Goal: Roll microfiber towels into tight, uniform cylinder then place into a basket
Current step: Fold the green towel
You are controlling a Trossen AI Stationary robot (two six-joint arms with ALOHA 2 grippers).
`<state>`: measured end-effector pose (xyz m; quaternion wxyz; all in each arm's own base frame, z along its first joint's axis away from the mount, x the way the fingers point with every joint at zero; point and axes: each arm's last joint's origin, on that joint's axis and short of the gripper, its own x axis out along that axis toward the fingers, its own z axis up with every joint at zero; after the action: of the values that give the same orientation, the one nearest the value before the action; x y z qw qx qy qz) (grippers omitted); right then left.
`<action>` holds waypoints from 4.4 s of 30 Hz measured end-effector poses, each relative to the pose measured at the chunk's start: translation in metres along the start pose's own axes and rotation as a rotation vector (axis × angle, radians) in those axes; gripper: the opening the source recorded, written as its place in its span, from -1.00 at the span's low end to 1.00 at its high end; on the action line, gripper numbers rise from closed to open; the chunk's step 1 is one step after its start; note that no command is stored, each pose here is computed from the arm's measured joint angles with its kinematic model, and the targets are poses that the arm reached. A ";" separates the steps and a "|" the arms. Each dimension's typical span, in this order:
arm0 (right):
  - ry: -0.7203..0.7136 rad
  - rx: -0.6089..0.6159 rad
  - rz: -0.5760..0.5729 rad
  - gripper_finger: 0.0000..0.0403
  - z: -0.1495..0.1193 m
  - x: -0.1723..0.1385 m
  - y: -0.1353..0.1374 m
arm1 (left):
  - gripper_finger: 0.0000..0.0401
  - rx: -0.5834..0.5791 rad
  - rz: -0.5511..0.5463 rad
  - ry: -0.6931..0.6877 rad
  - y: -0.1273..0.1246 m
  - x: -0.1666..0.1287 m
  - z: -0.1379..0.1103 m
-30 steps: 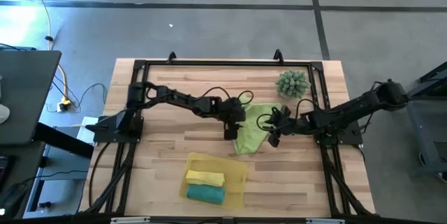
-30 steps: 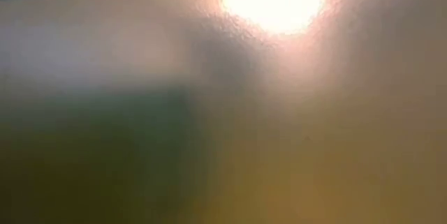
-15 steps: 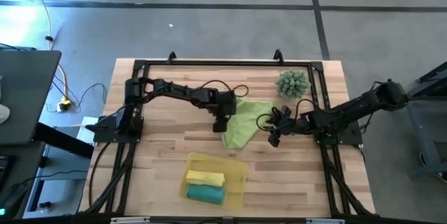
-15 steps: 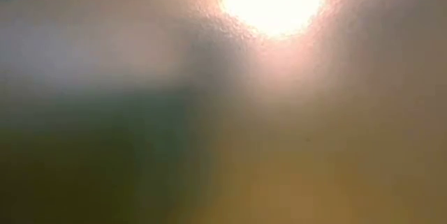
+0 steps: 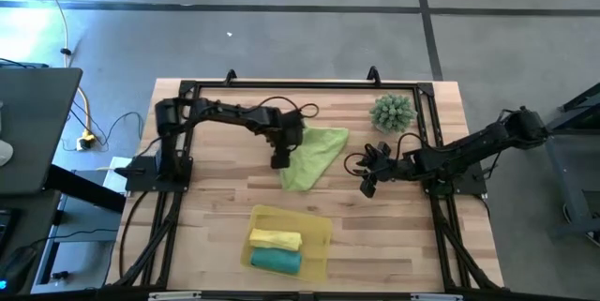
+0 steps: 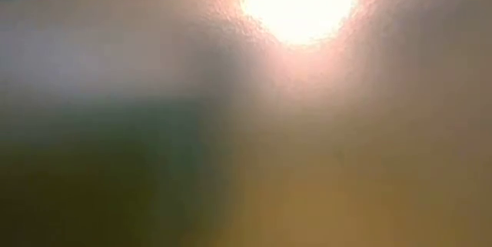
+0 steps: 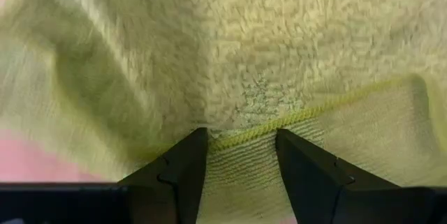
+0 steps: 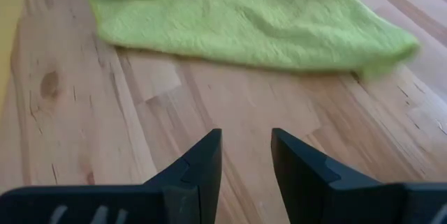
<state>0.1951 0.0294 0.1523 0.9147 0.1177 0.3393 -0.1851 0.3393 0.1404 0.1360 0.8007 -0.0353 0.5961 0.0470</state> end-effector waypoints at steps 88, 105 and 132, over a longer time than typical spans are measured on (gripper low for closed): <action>-0.488 -0.245 0.075 -0.42 0.044 0.034 0.031 | -1.00 0.354 0.474 -0.496 -0.058 -0.116 0.023; -0.174 -0.411 -0.431 -0.42 0.076 0.097 0.050 | -1.00 0.158 0.480 -0.418 -0.046 -0.117 0.016; -0.320 -0.473 -0.643 -0.42 0.122 0.041 0.036 | -1.00 -0.091 0.534 -0.519 -0.013 -0.272 0.040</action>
<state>0.3094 0.0096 0.2182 0.8535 -0.2372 0.2458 -0.3936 0.3019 0.1228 0.4077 0.8824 0.0989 0.3587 0.2879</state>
